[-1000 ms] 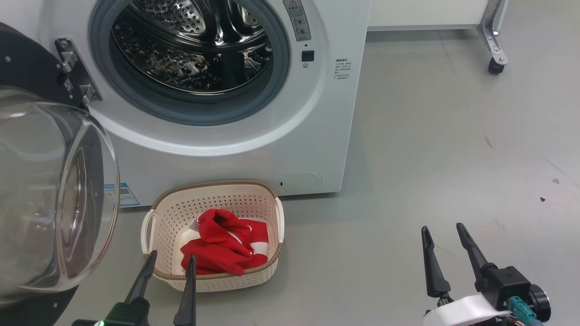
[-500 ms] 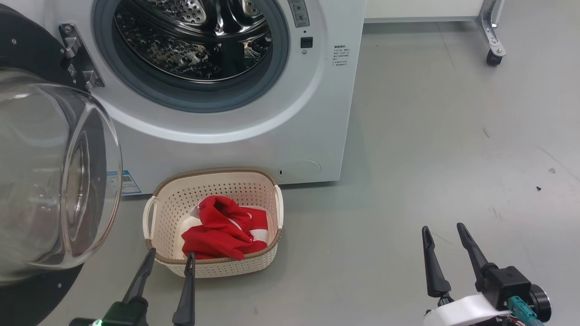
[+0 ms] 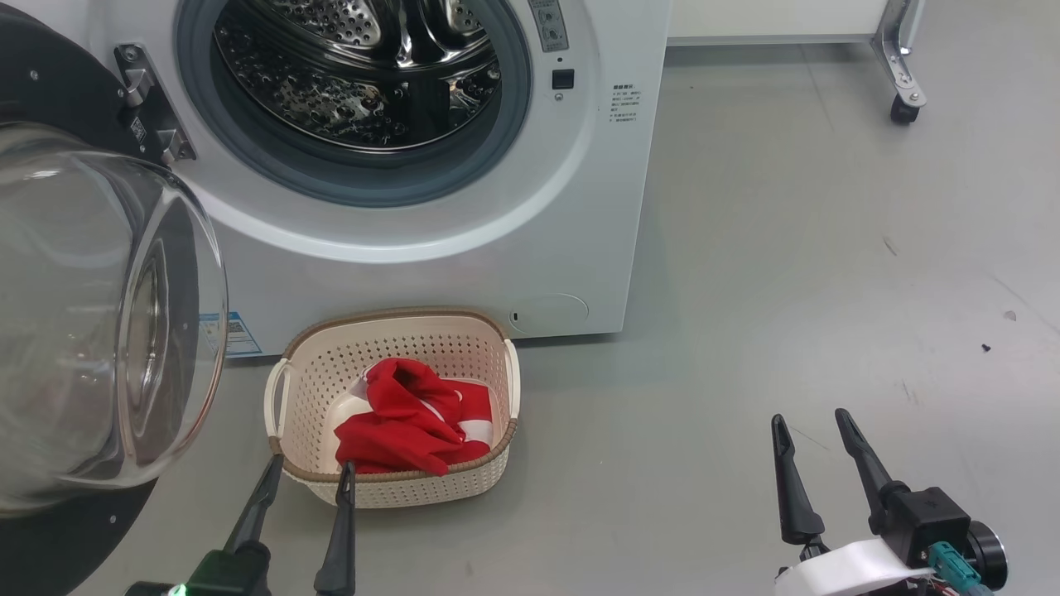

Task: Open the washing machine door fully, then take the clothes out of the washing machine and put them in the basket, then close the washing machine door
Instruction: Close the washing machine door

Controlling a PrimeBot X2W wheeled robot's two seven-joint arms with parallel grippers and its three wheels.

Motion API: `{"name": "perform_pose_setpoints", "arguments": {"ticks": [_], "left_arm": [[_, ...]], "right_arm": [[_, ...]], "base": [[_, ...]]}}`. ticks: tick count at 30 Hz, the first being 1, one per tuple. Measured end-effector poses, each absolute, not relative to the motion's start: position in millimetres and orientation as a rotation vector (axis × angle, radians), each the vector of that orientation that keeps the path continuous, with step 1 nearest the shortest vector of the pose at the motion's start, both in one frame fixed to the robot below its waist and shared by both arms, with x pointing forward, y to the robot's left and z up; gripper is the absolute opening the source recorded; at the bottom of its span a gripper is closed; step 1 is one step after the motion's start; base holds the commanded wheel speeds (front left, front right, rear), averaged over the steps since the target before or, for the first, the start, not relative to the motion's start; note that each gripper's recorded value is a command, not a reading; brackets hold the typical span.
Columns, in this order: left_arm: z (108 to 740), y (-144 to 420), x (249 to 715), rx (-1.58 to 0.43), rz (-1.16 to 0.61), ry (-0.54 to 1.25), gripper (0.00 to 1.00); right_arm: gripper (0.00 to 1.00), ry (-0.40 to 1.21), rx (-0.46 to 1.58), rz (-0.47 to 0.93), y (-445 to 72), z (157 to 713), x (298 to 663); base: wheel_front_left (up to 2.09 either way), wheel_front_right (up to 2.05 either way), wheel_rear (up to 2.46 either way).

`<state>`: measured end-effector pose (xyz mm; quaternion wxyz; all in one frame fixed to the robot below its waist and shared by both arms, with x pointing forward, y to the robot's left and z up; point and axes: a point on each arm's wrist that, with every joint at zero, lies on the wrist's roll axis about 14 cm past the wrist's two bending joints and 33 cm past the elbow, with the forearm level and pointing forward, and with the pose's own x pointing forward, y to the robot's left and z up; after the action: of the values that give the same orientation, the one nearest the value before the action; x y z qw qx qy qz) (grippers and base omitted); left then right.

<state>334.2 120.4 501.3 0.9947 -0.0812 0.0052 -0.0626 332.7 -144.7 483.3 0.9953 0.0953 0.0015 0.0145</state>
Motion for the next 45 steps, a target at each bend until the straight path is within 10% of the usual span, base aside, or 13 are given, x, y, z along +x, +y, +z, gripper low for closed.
{"name": "perform_pose_setpoints", "arguments": {"ticks": [45], "left_arm": [[508, 225, 261, -0.155, 0.274, -0.037, 1.00]], "right_arm": [[1.00, 0.015, 0.192, 0.422, -24, 491, 361]], "base": [[0.00, 0.00, 0.00]]}}
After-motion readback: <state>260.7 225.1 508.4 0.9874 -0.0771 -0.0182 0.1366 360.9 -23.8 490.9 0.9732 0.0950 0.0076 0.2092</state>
